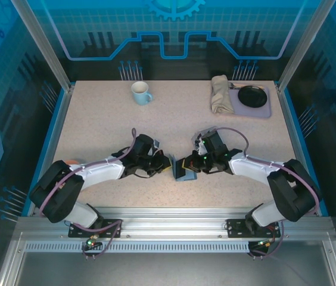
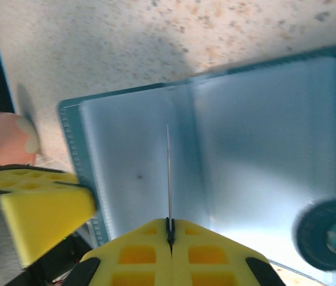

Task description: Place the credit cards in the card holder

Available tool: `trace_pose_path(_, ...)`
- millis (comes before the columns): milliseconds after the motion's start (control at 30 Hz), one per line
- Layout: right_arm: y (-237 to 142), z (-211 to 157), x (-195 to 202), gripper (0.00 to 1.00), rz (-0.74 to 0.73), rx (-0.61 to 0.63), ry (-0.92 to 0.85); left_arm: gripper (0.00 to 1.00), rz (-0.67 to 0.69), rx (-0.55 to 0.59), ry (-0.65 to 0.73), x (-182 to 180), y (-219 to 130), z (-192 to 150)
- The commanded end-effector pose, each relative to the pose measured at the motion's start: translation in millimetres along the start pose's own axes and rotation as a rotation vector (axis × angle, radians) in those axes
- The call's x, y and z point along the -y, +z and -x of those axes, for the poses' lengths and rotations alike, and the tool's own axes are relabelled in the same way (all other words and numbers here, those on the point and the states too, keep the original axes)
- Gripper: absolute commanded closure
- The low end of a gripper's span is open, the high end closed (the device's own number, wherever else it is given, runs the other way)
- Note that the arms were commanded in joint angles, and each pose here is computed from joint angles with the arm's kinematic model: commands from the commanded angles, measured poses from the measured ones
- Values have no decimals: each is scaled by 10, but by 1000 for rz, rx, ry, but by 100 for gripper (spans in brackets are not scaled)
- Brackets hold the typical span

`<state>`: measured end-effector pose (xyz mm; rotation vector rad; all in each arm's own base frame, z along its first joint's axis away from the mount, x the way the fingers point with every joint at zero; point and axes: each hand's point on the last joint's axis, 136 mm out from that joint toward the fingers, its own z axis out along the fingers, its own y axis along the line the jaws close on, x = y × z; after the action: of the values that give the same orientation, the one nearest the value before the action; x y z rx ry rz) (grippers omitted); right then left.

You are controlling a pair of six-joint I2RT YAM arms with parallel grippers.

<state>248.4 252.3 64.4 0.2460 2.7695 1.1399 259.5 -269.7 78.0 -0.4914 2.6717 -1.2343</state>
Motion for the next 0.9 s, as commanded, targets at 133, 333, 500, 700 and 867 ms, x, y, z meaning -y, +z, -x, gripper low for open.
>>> trace_pose_path(133,-37,-7,179,98,-160,17,-40,100,76,-16,12,-319,-80,-43)
trace_pose_path(333,-286,81,129,98,-208,90,-100,100,122,-61,61,-447,-44,-97)
trace_pose_path(500,-267,70,-35,97,-122,54,-147,100,167,-88,120,-501,-33,-102)
trace_pose_path(700,-130,20,-269,97,-23,2,-188,100,170,-126,165,-496,21,-117)
trace_pose_path(867,60,-25,-239,98,-35,-45,-179,100,159,-122,171,-473,53,-94)
